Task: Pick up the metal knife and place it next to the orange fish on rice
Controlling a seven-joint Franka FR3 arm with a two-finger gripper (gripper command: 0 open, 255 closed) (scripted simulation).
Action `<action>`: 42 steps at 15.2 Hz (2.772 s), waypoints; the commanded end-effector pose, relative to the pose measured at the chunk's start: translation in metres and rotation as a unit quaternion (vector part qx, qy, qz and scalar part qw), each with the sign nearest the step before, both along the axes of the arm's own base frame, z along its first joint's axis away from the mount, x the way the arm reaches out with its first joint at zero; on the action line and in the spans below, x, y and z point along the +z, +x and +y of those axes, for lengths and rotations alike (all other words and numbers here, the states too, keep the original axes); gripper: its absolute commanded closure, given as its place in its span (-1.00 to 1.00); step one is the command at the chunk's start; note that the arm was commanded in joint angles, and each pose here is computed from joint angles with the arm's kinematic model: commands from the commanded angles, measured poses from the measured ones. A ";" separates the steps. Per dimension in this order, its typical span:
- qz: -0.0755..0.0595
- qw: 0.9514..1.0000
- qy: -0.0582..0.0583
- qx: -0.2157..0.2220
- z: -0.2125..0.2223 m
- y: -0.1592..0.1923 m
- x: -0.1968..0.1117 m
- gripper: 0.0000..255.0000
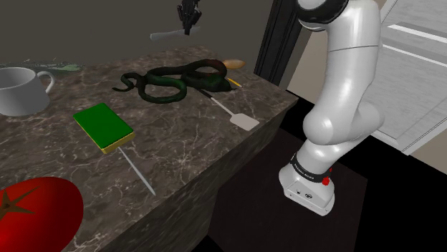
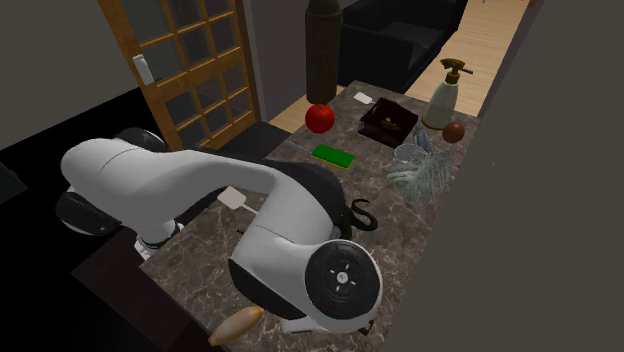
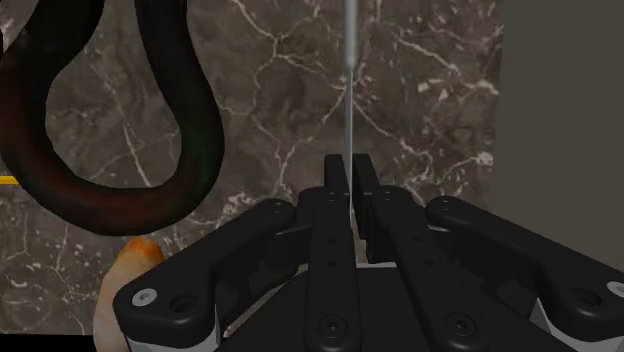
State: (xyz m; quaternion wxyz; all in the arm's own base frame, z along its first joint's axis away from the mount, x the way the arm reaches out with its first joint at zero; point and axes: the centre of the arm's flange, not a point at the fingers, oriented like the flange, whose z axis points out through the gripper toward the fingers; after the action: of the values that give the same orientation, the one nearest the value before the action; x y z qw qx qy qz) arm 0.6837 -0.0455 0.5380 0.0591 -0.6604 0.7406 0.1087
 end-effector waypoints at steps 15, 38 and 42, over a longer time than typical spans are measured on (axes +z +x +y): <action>0.001 1.000 0.000 0.000 -0.065 0.023 -0.058 1.00; 0.001 1.000 0.000 0.000 -0.076 0.026 -0.038 -1.00; 0.001 1.000 0.000 0.000 -0.076 0.026 -0.038 -1.00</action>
State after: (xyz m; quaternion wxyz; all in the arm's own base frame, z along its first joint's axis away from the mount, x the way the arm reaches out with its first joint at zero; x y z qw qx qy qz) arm 0.7095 -0.1221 0.4986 0.0587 -0.6605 0.7406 0.1088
